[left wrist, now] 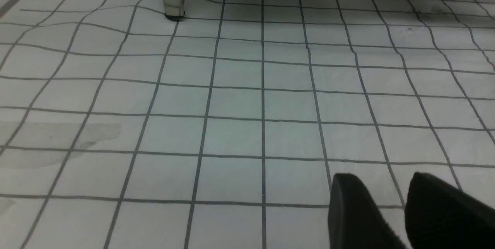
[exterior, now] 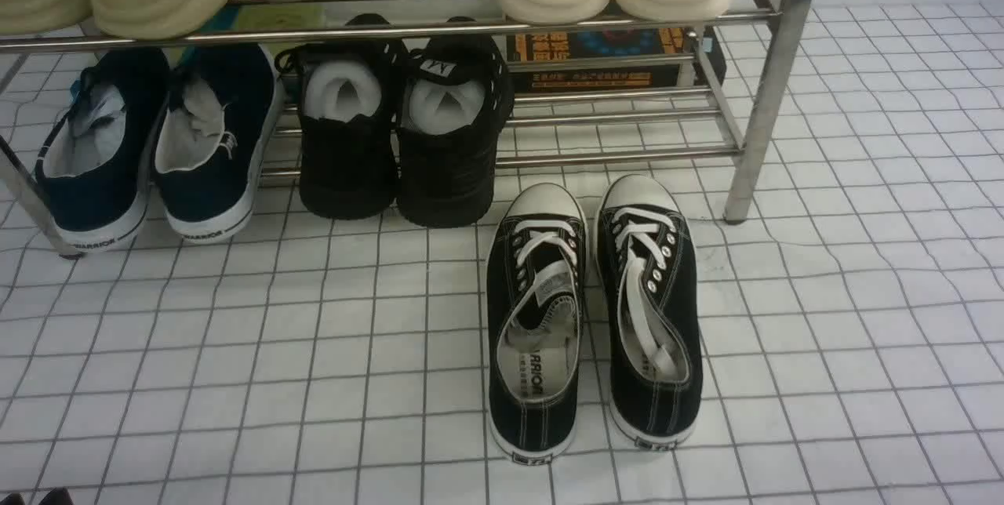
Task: Take the shoes off the shelf with your hand from the white checkered tablecloth.
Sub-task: 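Grasp the leftmost shoe on the bottom shelf of the shoe rack with the left gripper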
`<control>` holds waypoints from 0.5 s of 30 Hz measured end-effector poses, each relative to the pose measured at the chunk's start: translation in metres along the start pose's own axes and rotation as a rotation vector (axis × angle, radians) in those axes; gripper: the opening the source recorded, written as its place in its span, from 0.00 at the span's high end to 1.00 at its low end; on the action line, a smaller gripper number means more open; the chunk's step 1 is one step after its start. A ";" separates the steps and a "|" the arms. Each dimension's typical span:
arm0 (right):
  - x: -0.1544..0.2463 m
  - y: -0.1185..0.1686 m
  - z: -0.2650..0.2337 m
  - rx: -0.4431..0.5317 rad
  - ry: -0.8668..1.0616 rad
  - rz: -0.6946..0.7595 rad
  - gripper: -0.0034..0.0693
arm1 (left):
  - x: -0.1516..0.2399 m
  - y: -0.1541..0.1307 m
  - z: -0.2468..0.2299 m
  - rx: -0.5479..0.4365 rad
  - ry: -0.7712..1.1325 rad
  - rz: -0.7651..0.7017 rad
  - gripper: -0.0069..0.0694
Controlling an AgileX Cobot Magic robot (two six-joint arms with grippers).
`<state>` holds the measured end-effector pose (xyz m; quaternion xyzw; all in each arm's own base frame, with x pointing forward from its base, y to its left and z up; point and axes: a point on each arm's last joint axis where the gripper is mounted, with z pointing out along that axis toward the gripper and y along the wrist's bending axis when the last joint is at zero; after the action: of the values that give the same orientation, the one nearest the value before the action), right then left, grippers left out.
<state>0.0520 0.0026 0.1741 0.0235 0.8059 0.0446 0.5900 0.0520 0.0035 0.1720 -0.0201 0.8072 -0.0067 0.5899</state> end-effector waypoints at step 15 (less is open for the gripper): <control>0.000 0.000 0.000 0.000 0.000 0.000 0.73 | 0.000 0.000 0.000 0.000 0.000 0.000 0.60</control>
<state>0.0520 0.0026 0.1741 0.0235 0.8059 0.0446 0.5900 0.0520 0.0035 0.1720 -0.0201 0.8072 -0.0067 0.5899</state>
